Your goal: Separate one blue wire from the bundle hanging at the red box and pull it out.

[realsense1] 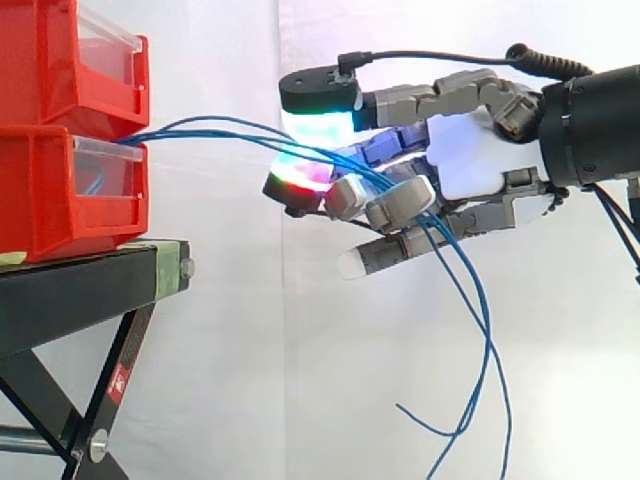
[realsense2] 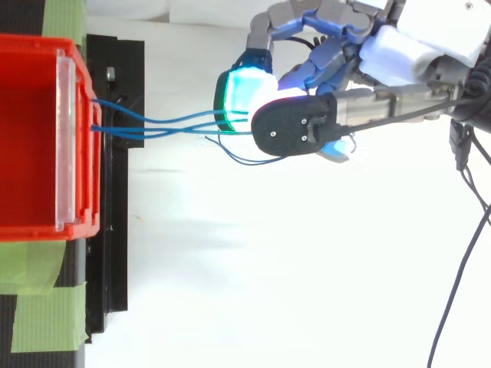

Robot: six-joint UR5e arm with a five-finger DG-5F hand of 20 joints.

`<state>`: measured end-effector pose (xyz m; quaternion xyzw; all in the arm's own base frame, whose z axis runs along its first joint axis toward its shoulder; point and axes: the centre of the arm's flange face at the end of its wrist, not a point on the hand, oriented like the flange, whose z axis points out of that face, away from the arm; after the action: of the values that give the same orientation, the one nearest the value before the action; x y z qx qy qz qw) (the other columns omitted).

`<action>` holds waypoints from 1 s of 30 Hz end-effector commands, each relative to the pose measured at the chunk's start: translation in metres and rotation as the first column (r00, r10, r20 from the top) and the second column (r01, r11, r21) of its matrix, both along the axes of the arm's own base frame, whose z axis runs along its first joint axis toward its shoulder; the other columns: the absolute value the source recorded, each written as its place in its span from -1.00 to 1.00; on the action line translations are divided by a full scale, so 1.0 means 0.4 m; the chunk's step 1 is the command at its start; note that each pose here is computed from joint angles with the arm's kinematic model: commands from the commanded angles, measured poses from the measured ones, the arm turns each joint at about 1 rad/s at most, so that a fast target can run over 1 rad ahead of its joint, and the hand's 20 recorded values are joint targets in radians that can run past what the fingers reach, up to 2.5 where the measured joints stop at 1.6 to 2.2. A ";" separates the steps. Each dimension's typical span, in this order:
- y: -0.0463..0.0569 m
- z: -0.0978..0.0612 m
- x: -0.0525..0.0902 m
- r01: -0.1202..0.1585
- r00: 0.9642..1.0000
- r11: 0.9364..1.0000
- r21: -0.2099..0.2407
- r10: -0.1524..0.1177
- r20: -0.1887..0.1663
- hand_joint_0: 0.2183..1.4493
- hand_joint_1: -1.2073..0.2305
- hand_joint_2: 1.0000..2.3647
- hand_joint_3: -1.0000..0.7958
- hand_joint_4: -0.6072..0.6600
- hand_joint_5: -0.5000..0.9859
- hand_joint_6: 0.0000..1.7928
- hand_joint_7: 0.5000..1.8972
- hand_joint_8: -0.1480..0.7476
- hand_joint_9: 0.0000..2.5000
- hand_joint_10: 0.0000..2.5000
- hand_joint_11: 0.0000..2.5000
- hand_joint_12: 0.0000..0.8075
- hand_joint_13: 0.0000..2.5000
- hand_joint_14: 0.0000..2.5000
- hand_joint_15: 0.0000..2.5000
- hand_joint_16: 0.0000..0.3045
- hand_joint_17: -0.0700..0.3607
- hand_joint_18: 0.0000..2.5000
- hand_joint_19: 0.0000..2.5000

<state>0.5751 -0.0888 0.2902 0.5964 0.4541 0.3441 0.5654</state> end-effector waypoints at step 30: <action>0.007 0.004 0.009 -0.005 1.000 1.000 -0.018 0.005 0.019 -0.29 -0.48 -0.96 -0.02 0.28 -0.65 -0.07 -0.20 0.03 -0.36 -0.99 0.11 -0.19 0.06 -0.95 0.30 -0.67 -0.15 -0.55 -0.49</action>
<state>0.5785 -0.0860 0.2919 0.5872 0.4536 0.3466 0.5739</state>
